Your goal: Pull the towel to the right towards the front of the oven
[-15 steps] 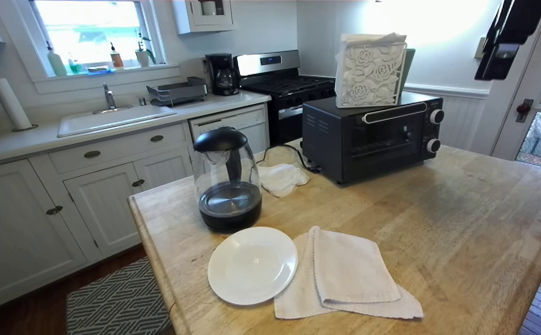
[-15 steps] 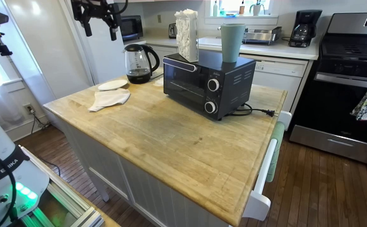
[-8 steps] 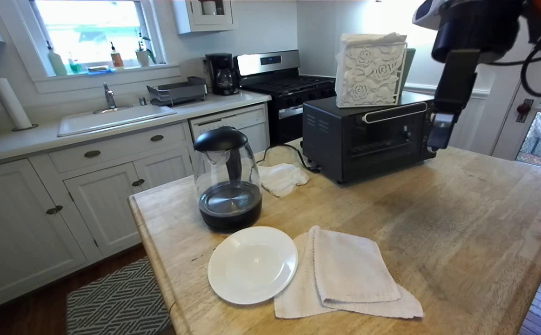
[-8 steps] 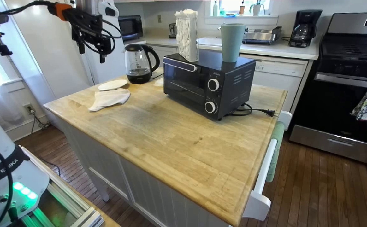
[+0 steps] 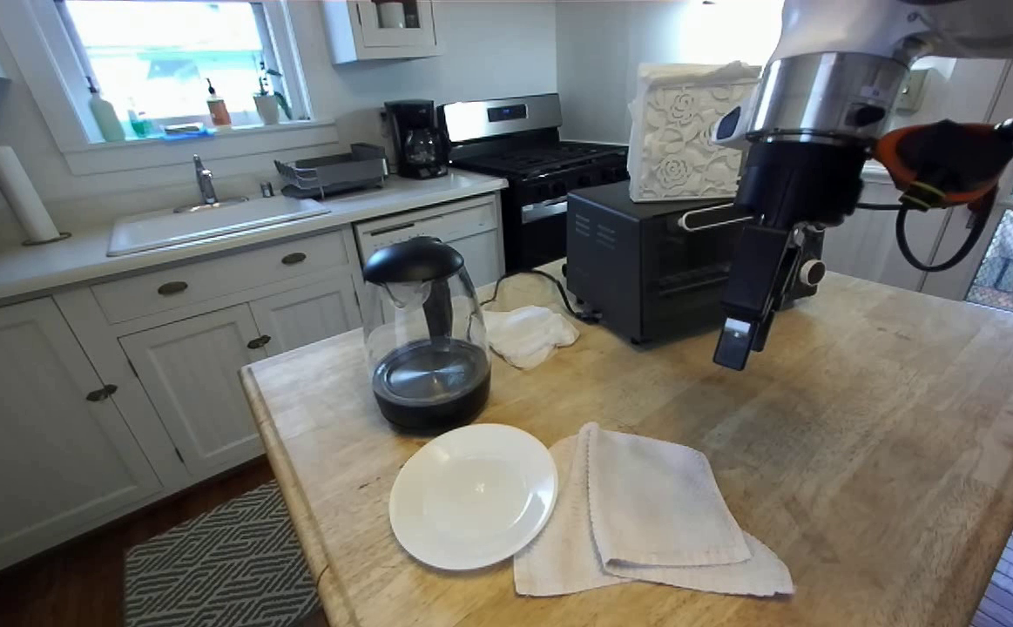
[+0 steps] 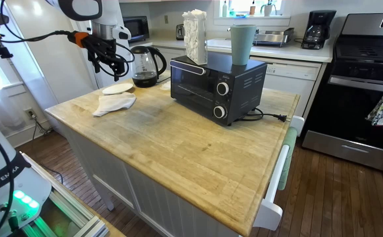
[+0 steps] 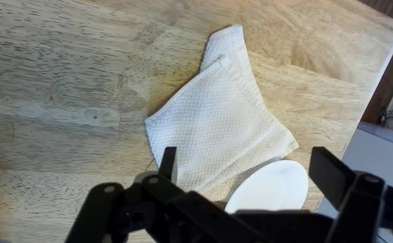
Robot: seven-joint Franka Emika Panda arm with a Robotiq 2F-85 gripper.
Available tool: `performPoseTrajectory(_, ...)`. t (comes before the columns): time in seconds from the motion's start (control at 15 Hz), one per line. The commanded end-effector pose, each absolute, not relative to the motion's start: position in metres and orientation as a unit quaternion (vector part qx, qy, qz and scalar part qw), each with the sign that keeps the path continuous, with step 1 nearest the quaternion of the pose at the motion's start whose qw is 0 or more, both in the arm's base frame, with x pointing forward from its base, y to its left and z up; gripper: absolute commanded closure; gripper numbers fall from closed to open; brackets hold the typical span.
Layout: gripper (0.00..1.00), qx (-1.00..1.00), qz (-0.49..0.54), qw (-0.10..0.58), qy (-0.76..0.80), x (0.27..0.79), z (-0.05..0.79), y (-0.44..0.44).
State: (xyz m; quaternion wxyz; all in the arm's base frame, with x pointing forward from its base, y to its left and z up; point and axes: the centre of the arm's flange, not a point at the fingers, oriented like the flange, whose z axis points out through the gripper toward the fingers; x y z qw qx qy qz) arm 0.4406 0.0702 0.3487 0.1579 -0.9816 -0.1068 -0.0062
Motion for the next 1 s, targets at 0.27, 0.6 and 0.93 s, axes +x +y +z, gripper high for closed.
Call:
performPoseTrajectory(0.27,0.0,-0.983,-0.014,0.15,-0.101,0.448,0.325,0.068)
performPoseTrajectory(0.6,0.0,-0.986,0.012,0.149,-0.081,0.455,0.275,0.065)
performPoseTrajectory(0.93,0.0,-0.985,0.048,0.146,-0.081,0.454,0.236,0.074)
